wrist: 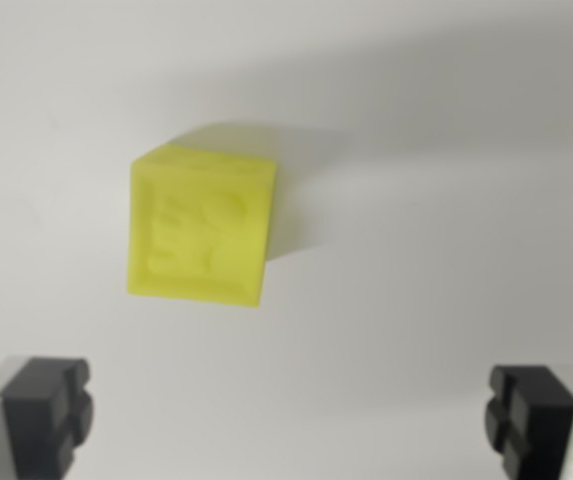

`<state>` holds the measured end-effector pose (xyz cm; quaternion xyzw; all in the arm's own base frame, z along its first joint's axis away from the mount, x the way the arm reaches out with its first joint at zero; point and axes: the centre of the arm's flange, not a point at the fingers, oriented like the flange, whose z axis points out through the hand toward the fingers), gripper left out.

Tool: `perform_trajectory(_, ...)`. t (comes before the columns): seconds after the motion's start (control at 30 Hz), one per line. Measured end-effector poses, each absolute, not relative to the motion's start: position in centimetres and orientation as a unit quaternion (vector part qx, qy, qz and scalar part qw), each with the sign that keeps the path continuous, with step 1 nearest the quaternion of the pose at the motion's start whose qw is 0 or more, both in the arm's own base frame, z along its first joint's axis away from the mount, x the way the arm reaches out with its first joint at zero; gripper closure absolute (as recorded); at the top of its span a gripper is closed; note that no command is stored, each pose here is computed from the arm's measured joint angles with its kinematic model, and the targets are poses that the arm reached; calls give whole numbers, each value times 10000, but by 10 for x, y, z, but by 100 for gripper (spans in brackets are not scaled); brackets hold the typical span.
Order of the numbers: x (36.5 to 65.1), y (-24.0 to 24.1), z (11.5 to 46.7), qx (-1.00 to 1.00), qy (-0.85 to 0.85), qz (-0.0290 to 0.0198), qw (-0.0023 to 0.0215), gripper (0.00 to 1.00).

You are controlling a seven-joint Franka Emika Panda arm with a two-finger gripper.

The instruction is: Pick yellow cube

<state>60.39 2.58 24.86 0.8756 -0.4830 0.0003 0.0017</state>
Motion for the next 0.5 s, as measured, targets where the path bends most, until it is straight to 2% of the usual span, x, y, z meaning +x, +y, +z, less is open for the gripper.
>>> perform_trajectory(0.5,609,42,211,8685,-4957,0,13,0)
